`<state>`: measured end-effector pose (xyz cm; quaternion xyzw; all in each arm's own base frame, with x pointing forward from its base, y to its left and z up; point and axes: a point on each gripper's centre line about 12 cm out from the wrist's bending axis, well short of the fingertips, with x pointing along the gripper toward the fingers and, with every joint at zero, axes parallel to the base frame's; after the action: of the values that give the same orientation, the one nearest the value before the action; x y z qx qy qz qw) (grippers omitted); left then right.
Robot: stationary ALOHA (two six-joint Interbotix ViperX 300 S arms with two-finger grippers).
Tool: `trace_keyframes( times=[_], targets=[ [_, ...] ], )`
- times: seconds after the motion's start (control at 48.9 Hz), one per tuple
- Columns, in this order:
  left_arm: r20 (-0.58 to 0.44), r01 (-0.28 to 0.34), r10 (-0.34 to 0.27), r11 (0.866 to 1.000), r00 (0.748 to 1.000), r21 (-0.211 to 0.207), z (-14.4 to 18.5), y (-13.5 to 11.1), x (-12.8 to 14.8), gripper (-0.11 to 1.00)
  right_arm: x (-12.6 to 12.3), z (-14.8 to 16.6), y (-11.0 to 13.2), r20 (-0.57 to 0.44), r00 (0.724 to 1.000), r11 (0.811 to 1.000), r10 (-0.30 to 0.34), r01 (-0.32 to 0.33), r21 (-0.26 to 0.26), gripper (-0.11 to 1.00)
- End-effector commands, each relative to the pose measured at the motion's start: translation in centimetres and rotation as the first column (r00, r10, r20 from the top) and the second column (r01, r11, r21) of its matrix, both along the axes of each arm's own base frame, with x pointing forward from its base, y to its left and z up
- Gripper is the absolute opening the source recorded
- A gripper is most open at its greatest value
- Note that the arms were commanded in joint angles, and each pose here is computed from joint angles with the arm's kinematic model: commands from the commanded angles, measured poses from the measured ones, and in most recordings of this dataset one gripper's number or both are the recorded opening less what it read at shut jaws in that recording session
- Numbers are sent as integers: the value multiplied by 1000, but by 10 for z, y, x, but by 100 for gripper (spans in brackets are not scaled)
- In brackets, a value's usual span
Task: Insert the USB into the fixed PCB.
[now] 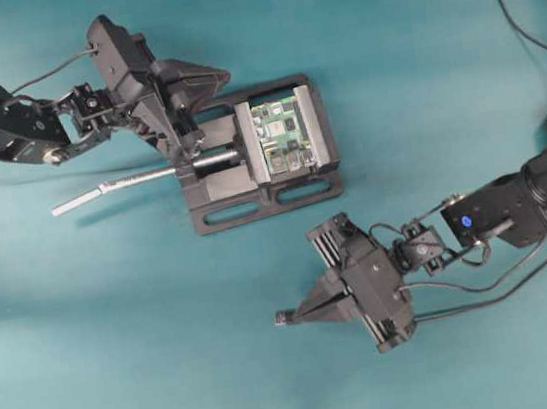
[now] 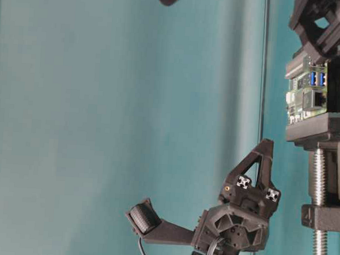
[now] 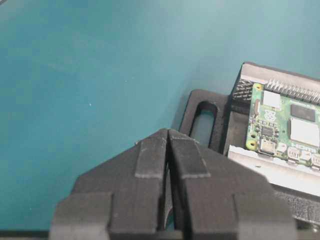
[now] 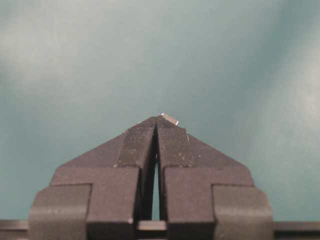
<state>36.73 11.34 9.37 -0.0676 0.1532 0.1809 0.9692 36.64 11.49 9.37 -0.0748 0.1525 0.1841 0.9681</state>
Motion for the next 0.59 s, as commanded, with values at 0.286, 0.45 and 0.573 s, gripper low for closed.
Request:
trace_keyframes(
  times=[0.286, 0.45, 0.573],
  targets=[
    [-64, 103, -106, 994, 992, -44, 73, -44, -68, 4, 0, 20, 3, 10, 1000, 999, -12, 12, 47, 0],
    [-107, 152, -159, 986, 981, -69, 95, -65, -102, 38, 5, 22, 5, -12, 1000, 998, -18, 19, 57, 2],
    [-78, 196, -200, 979, 977, -58, 108, -79, -127, 75, 7, 24, 11, -11, 1000, 998, -7, 8, 58, 28]
  ],
)
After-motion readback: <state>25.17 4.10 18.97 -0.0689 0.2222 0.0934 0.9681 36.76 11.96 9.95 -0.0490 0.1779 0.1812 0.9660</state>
